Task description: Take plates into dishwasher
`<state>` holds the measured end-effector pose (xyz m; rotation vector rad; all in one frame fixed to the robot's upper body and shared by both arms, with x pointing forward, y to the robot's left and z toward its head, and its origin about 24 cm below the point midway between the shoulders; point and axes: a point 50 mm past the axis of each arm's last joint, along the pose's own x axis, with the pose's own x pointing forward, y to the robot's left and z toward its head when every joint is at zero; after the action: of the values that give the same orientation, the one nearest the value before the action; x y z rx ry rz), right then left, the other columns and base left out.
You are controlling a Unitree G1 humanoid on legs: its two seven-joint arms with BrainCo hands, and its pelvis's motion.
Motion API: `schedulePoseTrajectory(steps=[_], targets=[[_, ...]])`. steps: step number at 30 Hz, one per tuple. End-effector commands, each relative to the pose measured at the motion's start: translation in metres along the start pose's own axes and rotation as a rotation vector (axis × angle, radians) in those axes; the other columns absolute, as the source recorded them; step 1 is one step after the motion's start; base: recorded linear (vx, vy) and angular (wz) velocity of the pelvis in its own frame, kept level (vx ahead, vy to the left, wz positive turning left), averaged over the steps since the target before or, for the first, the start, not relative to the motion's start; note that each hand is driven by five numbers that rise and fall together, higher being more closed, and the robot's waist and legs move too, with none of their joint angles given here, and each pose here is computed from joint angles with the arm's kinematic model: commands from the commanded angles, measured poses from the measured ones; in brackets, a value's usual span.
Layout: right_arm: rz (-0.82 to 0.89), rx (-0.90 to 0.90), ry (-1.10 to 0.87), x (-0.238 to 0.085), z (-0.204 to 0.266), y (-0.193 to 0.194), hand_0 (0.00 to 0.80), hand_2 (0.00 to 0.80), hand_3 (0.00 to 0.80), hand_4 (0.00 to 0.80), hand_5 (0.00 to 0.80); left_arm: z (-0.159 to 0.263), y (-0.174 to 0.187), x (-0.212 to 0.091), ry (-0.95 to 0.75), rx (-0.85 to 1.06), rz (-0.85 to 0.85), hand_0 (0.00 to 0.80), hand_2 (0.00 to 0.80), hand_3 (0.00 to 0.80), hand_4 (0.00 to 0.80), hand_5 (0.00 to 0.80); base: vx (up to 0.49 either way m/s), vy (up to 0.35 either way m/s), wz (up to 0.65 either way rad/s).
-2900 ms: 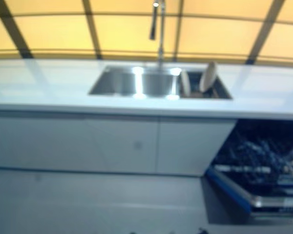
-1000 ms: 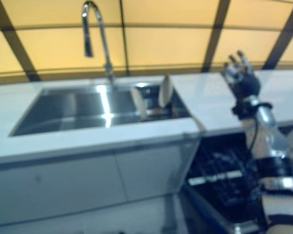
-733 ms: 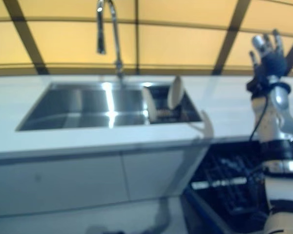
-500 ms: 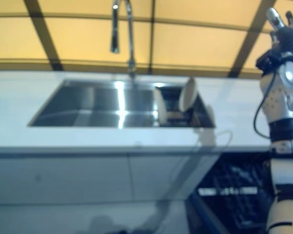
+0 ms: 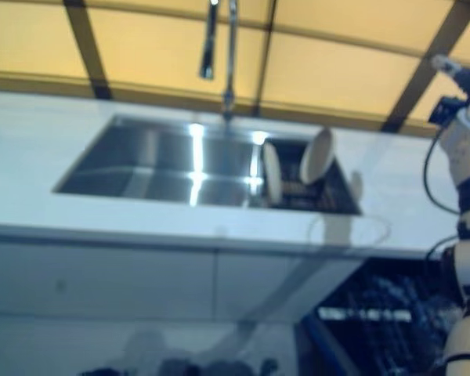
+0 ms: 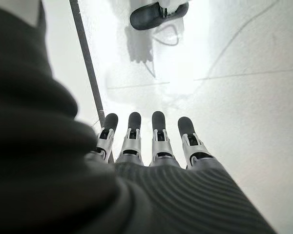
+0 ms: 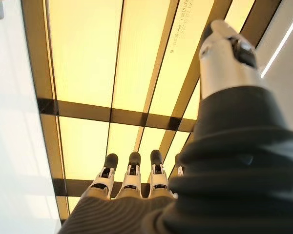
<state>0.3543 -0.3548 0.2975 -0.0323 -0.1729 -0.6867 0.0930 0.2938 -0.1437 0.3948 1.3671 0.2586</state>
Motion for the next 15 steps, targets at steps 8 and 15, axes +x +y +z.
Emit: schedulePoseTrajectory(steps=[8,15], targets=[[-0.058,-0.142,-0.029,0.007,0.035,-0.012,0.0,0.0,0.0,0.0,0.0,-0.001,-0.009,0.0,-0.007,0.046,-0.029,0.0,0.0,0.0,0.0,0.0,0.083,-0.037,0.16],[-0.053,-0.217,0.061,0.008,0.025,-0.008,0.0,0.0,0.0,0.0,0.0,-0.014,-0.006,0.0,0.027,0.038,-0.022,0.0,0.0,0.0,0.0,0.0,0.071,0.0,0.0]])
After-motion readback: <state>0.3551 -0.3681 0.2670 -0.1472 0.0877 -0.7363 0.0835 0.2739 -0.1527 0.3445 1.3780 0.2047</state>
